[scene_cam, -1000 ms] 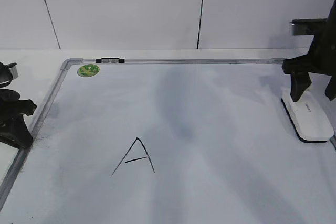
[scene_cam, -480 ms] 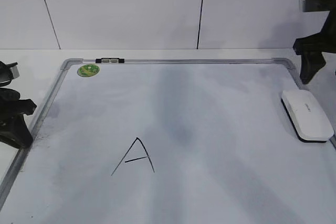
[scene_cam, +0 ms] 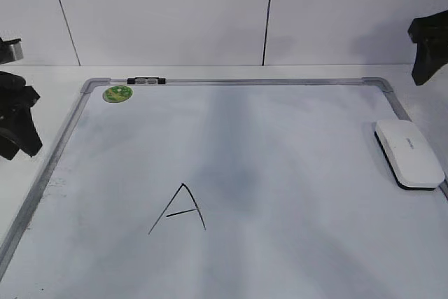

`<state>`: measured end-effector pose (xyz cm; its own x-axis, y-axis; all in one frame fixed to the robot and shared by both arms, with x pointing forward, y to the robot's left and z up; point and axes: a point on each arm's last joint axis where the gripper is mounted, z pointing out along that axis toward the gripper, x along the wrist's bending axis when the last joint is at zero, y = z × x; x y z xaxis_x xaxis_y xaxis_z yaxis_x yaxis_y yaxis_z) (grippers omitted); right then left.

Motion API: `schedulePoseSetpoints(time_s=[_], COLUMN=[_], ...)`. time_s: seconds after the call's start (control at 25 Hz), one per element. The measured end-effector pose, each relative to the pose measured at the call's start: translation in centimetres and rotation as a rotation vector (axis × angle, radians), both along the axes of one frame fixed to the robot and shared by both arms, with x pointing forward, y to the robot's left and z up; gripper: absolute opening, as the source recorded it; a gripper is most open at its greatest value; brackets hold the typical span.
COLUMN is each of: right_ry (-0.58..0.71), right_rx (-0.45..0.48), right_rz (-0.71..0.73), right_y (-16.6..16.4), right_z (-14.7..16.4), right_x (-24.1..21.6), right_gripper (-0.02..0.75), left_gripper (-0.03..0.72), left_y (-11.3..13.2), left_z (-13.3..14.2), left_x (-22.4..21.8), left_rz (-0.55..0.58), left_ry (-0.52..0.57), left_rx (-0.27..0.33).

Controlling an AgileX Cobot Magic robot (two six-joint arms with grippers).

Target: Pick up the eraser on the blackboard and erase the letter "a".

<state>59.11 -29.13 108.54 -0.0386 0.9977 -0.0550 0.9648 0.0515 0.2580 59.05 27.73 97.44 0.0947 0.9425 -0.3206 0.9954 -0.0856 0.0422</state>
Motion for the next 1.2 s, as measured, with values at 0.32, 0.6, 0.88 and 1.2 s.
schedulePoseSetpoints(time_s=[0.32,0.6,0.88,1.2], right_ry=[-0.111,-0.120,-0.062,-0.120], right_rx=[0.002,0.015,0.031,0.088], right_rz=[0.005,0.010,0.016,0.021], right_y=[-0.1,-0.1,0.0,0.3], right_z=[3.9,4.7,3.1,4.3], right_x=[-2.4,-5.6,-9.5,-13.0], right_gripper=[0.593,0.593,0.593,0.593], left_gripper=[0.329,0.330,0.399,0.426], left_y=[0.5,0.5,0.5,0.4], left_z=[4.7,10.2,14.4,16.6], left_x=[-1.0,-3.6,-7.8,-14.0], left_rz=[0.004,0.027,0.041,0.062], left_ry=[-0.051,-0.200,-0.319,-0.422], left_rx=[0.057,0.066,0.066,0.061])
